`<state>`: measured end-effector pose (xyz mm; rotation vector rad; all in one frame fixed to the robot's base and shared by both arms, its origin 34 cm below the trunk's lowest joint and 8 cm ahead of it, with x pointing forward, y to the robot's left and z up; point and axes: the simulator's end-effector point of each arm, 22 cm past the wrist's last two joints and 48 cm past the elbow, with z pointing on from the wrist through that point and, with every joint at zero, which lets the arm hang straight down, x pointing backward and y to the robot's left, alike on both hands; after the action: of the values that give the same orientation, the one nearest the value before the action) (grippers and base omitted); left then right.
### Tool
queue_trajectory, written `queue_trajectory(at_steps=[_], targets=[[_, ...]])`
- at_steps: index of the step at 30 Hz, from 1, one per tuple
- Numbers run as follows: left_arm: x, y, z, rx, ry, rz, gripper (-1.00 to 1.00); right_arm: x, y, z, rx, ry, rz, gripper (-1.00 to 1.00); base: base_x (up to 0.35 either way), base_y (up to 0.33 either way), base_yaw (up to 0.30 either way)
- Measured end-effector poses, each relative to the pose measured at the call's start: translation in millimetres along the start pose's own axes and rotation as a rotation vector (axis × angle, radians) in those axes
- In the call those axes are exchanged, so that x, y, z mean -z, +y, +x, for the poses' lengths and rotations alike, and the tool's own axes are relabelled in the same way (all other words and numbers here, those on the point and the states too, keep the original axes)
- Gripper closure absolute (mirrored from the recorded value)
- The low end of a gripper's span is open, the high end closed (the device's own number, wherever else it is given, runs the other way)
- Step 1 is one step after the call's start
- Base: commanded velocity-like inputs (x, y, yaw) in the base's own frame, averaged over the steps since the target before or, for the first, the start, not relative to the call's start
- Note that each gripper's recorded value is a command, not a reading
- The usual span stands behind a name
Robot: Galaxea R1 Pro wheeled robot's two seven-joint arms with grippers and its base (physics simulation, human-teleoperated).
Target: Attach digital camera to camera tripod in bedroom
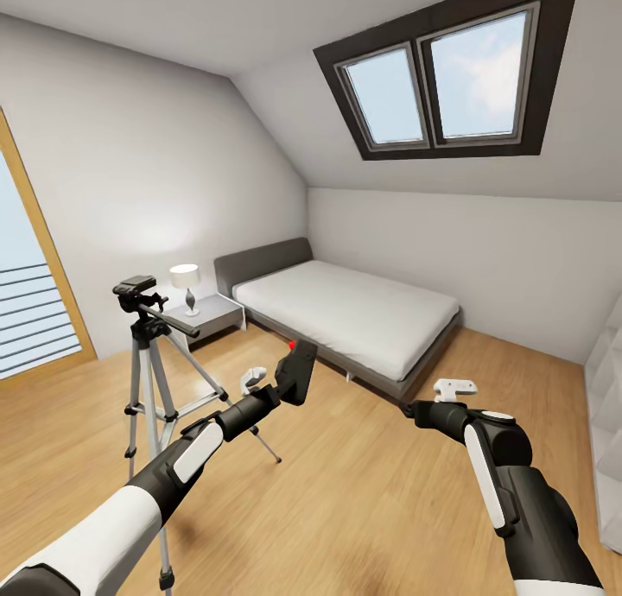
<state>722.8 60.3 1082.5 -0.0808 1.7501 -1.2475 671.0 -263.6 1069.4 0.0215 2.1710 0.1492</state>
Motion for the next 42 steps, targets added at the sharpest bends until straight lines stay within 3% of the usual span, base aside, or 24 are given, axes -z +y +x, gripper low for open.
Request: queue_trajectory(at_steps=[36, 39, 41, 42], targets=[[1.9, 8.0, 5.5, -0.002, 0.011, -0.019, 1.00, -1.0, -0.1, 1.6, -0.002, 0.004, 0.001, -1.00, 0.000, 0.000, 0.000], [2.8, 18.0, 10.6, -0.003, 0.022, -0.054, 1.00, -8.3, -2.4, 14.8, -0.006, 0.036, 0.005, -1.00, 0.000, 0.000, 0.000], [6.7, 37.5, 17.7, 0.002, 0.038, -0.120, 1.00, -20.8, -5.1, 38.1, -0.011, 0.087, 0.010, -1.00, 0.000, 0.000, 0.000], [12.4, 57.6, 26.3, 0.012, 0.053, -0.186, 1.00, -27.5, -4.8, 50.1, -0.008, 0.109, 0.012, -1.00, 0.000, 0.000, 0.000]])
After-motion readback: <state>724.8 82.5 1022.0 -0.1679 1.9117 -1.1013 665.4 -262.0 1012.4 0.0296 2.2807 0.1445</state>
